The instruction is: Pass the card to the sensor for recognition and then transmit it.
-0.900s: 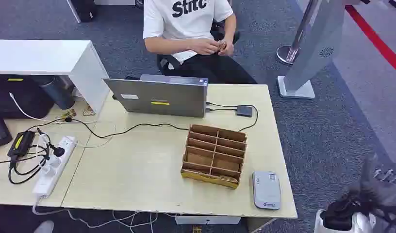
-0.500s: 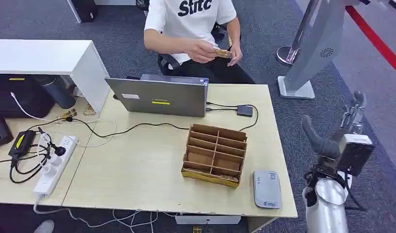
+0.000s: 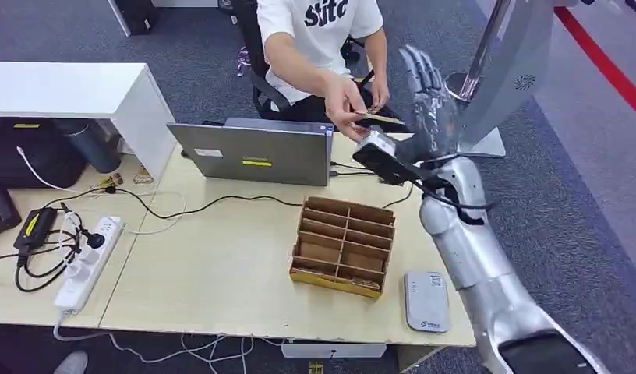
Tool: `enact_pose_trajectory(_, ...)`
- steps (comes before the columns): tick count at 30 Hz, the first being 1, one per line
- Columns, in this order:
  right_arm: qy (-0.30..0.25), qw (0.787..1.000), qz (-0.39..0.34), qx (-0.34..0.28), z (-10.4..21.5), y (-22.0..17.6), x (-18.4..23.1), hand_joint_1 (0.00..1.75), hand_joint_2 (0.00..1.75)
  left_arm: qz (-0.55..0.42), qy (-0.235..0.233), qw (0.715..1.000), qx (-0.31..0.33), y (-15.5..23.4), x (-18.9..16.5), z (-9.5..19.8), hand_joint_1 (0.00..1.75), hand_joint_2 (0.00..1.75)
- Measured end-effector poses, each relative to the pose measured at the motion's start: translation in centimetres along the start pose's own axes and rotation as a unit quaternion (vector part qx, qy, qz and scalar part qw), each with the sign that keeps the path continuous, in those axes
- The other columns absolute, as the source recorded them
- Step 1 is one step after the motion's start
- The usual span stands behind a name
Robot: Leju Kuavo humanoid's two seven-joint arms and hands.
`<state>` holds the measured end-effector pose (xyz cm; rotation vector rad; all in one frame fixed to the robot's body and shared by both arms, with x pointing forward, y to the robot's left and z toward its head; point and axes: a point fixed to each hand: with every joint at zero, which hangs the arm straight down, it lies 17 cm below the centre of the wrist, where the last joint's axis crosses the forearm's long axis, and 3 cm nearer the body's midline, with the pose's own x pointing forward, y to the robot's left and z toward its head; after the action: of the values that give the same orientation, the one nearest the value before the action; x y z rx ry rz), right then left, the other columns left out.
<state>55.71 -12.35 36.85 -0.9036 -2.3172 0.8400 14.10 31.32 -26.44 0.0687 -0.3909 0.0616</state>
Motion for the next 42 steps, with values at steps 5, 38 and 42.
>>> enact_pose_trajectory(5,-0.001,0.999,0.003,0.044,-2.5,2.1,0.1,0.0,1.75,-0.01,0.002,1.0,0.016,0.5,0.6,-0.2,0.0,1.75)
enact_pose_trajectory(38,0.017,0.988,-0.141,0.054,0.0,4.0,0.2,1.75,1.75,-0.016,-0.006,1.0,0.026,0.8,0.3,-0.2,0.0,1.75)
enact_pose_trajectory(42,0.024,0.986,-0.162,0.02,2.5,2.0,-0.4,1.75,1.75,-0.005,-0.006,0.999,0.032,1.1,-0.6,0.0,0.0,1.75)
